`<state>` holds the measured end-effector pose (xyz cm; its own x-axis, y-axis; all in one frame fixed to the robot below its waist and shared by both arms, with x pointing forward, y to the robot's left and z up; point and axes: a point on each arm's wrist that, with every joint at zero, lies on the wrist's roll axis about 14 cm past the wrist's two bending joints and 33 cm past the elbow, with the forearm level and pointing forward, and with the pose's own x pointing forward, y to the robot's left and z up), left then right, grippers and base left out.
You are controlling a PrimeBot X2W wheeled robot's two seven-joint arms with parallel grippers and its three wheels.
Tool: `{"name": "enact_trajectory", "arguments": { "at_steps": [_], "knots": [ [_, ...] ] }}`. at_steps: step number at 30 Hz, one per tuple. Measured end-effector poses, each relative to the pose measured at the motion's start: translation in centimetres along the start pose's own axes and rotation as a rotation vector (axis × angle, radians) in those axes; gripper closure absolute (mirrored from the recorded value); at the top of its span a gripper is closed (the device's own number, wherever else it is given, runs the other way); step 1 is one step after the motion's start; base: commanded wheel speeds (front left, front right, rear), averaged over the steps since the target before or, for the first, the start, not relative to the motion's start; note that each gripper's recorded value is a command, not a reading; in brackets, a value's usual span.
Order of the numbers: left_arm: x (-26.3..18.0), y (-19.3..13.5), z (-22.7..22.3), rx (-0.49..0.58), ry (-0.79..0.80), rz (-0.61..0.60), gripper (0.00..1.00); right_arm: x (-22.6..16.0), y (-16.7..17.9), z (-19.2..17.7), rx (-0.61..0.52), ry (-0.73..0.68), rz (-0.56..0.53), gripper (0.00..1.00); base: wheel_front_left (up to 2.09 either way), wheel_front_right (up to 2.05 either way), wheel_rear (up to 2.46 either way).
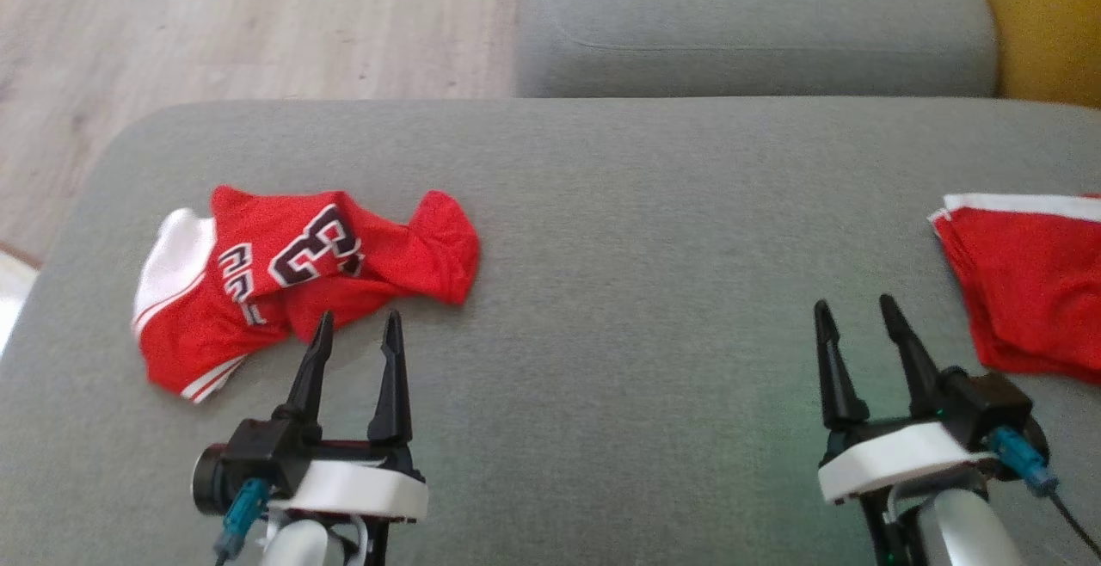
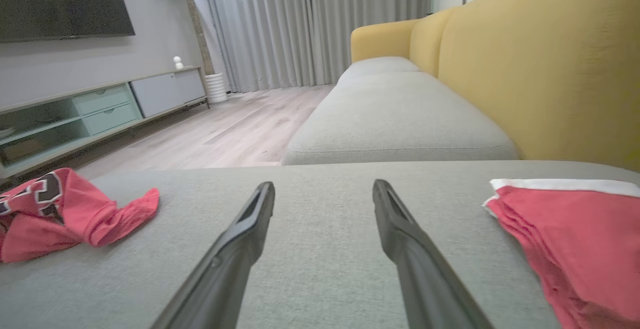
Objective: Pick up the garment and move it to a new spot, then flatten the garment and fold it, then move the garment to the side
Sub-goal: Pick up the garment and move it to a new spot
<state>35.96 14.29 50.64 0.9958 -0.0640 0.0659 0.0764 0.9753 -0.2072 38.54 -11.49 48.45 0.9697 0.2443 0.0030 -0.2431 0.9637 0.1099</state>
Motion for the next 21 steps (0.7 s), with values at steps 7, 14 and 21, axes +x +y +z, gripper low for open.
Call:
{"name": "enact_trajectory", "arguments": {
  "at_steps": [7, 14, 21],
  "knots": [
    [-1.7, 3.4, 1.1, 0.018, -0.033, 0.108, 0.0, 0.9, 4.4, -0.9, 0.026, 0.029, 0.131, 0.0, 0.0, 0.0, 0.0],
    [-4.2, 6.2, 1.8, 0.03, -0.054, 0.207, 0.0, 1.2, 8.3, -1.5, 0.047, 0.052, 0.243, 0.0, 0.0, 0.0, 0.0],
    [-5.9, 7.8, 1.9, 0.033, -0.059, 0.261, 0.0, 1.5, 10.4, -1.7, 0.042, 0.06, 0.308, 0.0, 0.0, 0.0, 0.0]
  ]
}}
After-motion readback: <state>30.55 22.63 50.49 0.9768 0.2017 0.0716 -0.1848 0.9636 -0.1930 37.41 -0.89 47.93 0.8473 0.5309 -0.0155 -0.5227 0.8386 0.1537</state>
